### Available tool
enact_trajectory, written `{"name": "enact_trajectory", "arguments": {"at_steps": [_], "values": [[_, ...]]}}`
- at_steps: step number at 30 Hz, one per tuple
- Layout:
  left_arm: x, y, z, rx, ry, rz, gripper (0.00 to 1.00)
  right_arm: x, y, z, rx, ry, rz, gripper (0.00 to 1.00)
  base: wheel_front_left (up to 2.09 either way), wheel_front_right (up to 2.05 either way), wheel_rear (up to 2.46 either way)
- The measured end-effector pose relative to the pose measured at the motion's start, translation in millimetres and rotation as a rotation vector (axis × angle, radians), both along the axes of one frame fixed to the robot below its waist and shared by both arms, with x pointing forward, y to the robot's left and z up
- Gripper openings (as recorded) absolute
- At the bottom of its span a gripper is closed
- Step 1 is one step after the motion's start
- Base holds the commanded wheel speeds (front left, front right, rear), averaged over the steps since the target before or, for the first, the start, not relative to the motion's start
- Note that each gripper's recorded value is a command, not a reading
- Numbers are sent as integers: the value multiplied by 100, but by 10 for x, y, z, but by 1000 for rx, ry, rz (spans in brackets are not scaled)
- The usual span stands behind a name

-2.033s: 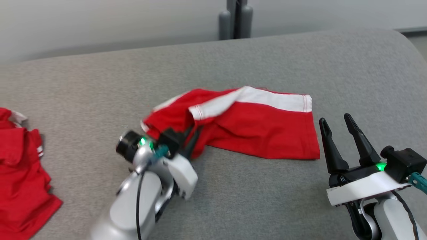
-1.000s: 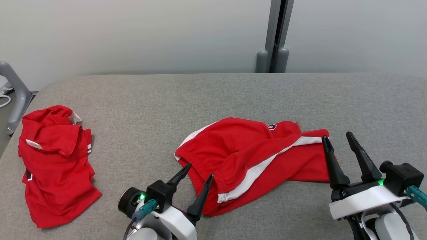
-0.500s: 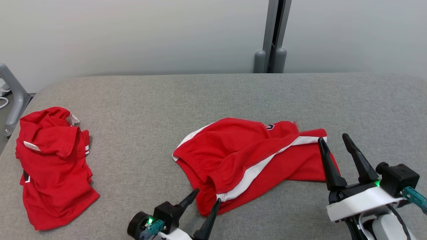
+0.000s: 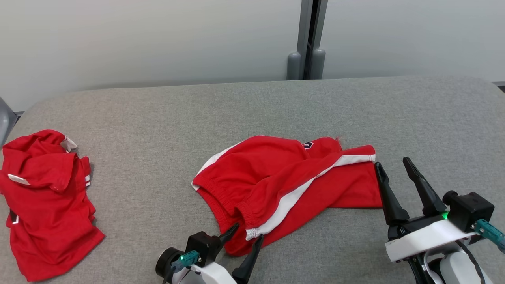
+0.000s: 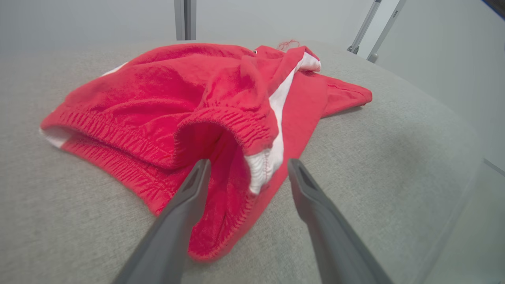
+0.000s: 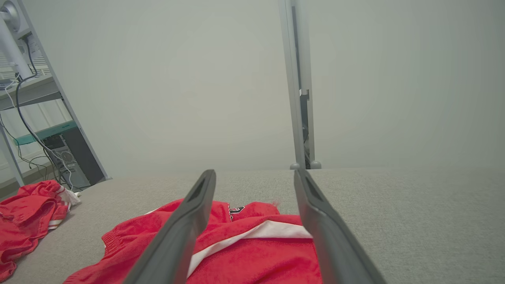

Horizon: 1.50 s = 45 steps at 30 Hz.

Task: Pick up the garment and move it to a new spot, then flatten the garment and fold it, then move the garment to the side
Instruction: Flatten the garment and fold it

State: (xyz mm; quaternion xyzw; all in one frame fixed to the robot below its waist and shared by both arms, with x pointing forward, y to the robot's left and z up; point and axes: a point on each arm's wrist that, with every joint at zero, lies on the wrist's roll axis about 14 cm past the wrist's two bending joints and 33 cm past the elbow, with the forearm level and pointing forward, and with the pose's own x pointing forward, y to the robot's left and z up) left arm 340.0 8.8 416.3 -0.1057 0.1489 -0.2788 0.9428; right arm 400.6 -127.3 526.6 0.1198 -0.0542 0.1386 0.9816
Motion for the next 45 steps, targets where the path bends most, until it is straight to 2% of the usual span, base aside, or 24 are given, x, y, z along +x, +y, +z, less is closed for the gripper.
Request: {"name": "enact_trajectory", "arguments": {"at_steps": [2, 4, 5, 6, 18, 25, 39, 45], "values": [[16, -32, 9, -6, 1, -9, 98, 2, -19, -12, -1, 3, -5, 100, 0, 0, 0], [14, -66, 1, -15, 10, -17, 29, 7, -31, -26, -2, 7, -8, 100, 0, 0, 0], [21, -81, 9, -18, 9, -22, 29, 14, -41, -31, -3, 8, -10, 100, 0, 0, 0], [41, -92, 31, -27, 6, -23, 0, 24, -50, -31, -3, 8, -12, 100, 0, 0, 0], [221, 46, 338, -76, -84, 42, 0, 199, -248, -295, -42, 88, -69, 100, 0, 0, 0], [298, 357, 628, -114, -174, 150, 0, 312, -287, -566, -82, 178, -75, 100, 0, 0, 0], [295, 606, 496, -81, -152, 226, 0, 540, -71, -859, -169, 278, 46, 100, 0, 0, 0], [339, 659, 455, -70, -143, 240, 0, 565, 35, -1083, -256, 339, 134, 100, 0, 0, 0]]}}
